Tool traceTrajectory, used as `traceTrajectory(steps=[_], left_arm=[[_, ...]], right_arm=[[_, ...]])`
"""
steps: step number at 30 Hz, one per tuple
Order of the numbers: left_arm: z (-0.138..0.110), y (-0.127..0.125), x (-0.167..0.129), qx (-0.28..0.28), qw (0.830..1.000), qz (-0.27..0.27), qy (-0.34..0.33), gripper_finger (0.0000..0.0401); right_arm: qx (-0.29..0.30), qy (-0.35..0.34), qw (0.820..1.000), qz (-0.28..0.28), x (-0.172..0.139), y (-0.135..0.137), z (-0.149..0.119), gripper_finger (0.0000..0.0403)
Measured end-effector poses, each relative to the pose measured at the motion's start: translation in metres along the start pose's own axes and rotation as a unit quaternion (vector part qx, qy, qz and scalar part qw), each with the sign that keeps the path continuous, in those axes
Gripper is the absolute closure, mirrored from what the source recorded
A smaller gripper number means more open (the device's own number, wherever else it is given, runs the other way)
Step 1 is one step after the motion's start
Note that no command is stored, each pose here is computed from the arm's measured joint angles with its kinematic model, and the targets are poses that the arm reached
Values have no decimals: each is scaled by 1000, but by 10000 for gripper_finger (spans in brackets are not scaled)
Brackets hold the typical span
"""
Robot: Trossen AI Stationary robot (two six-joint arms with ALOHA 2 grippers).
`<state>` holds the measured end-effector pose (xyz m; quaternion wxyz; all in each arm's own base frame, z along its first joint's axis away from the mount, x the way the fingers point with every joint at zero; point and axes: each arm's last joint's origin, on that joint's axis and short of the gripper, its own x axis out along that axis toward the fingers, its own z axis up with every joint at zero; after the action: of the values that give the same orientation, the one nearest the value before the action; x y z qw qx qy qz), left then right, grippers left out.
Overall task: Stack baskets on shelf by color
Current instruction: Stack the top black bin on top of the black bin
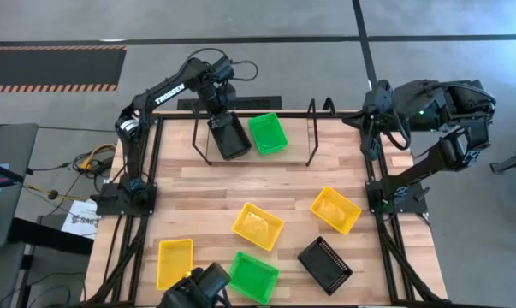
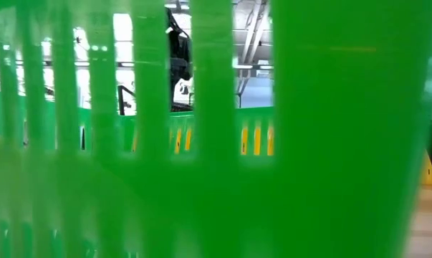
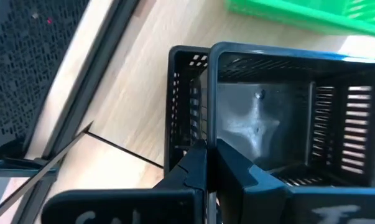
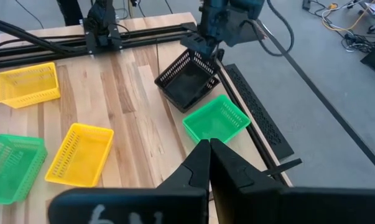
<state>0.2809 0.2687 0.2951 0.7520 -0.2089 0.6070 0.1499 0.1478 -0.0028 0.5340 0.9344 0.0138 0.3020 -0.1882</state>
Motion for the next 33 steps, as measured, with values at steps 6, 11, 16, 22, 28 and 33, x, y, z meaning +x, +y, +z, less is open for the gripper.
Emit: traceTrajectory(steps=[6,11,16,22,28,33], left_arm=[[3,2,11,-3,1000,-6,15,401],[3,1,10,-21,1000,-2,17,401],[2,0,11,-36,999,7,25,395],[2,-7,12,-27,998,33,35,360],[5,-15,13,-29,998,42,34,313],[5,-16,13,-55,997,47,33,285]], right_arm=[[-1,0,1000,0,0,0,0,377],[-1,0,1000,0,0,0,0,377],[-6,0,1000,0,0,0,0,377],[-7,0,1000,0,0,0,0,377],[-19,0,1000,0,0,0,0,377],[-20,0,1000,0,0,0,0,377]])
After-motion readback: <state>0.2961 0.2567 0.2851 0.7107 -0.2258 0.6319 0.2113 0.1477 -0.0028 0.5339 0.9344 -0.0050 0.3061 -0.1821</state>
